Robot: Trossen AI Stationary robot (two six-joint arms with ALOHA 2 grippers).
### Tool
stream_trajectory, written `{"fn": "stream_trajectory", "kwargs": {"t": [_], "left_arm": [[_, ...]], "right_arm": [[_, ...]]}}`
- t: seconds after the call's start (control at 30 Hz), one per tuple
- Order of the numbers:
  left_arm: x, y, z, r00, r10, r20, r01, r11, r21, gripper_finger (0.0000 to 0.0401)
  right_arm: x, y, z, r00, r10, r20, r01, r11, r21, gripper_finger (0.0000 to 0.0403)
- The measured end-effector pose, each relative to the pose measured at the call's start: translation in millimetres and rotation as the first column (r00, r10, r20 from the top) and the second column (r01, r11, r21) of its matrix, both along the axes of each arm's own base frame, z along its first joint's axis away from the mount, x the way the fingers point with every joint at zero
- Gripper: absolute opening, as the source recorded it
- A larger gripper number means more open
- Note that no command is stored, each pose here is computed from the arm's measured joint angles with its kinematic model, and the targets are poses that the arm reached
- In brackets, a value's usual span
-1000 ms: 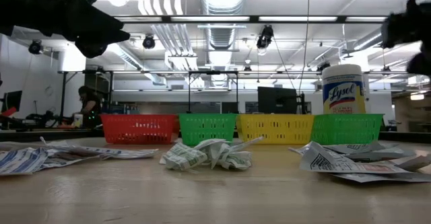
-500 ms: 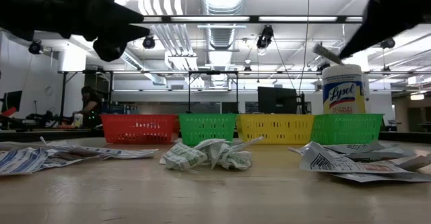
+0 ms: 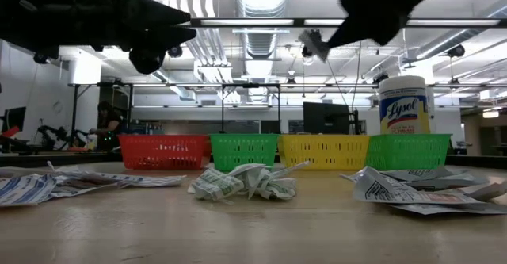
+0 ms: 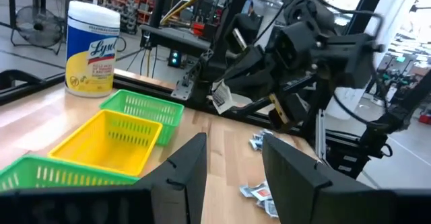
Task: Pick & Place First Aid Supplies
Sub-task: Put the alcohol pad into the red basket
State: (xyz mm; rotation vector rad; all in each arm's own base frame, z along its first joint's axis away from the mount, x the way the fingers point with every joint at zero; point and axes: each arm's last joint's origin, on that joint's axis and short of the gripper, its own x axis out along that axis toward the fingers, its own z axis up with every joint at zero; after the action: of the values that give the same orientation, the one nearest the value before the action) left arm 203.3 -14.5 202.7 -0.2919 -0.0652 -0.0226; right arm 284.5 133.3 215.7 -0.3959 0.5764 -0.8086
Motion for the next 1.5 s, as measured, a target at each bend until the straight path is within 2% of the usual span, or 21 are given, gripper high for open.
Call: {"fn": "stream_trajectory", "kwargs": {"t": [0.2, 0.43, 0.97, 1.3, 1.4, 1.5], "left_arm": [[19.2, -1.6, 3.4, 1.0, 0.003, -0.015, -0.002, 0.999, 0.044, 0.0138], [46.7, -3.8, 7.9, 0.999, 0.006, -0.041, -0.002, 0.996, 0.092, 0.0138], [95.2, -7.3, 11.5, 0.997, 0.021, -0.077, -0.01, 0.99, 0.14, 0.0138], [103.0, -4.8, 18.1, 0.99, 0.102, -0.094, -0.088, 0.986, 0.142, 0.0137], [106.4, -3.9, 19.1, 0.984, 0.124, -0.13, -0.106, 0.985, 0.138, 0.0124], [108.8, -3.1, 19.3, 0.976, 0.137, -0.168, -0.114, 0.984, 0.139, 0.0082]], "right_arm": [[36.3, 1.5, -0.4, 0.999, -0.031, -0.045, 0.027, 0.996, -0.09, 0.0008], [60.4, 0.1, 3.5, 0.996, -0.056, -0.07, 0.045, 0.987, -0.155, 0.0008], [64.5, 1.0, 8.7, 0.996, -0.047, -0.073, 0.035, 0.986, -0.162, 0.0008], [65.7, 1.6, 9.2, 0.997, -0.045, -0.057, 0.036, 0.988, -0.15, 0.0008], [68.2, 2.8, 10.5, 0.998, -0.035, -0.053, 0.027, 0.988, -0.153, 0.0008], [70.7, 4.0, 11.7, 0.998, -0.022, -0.06, 0.012, 0.987, -0.158, 0.0008]]}}
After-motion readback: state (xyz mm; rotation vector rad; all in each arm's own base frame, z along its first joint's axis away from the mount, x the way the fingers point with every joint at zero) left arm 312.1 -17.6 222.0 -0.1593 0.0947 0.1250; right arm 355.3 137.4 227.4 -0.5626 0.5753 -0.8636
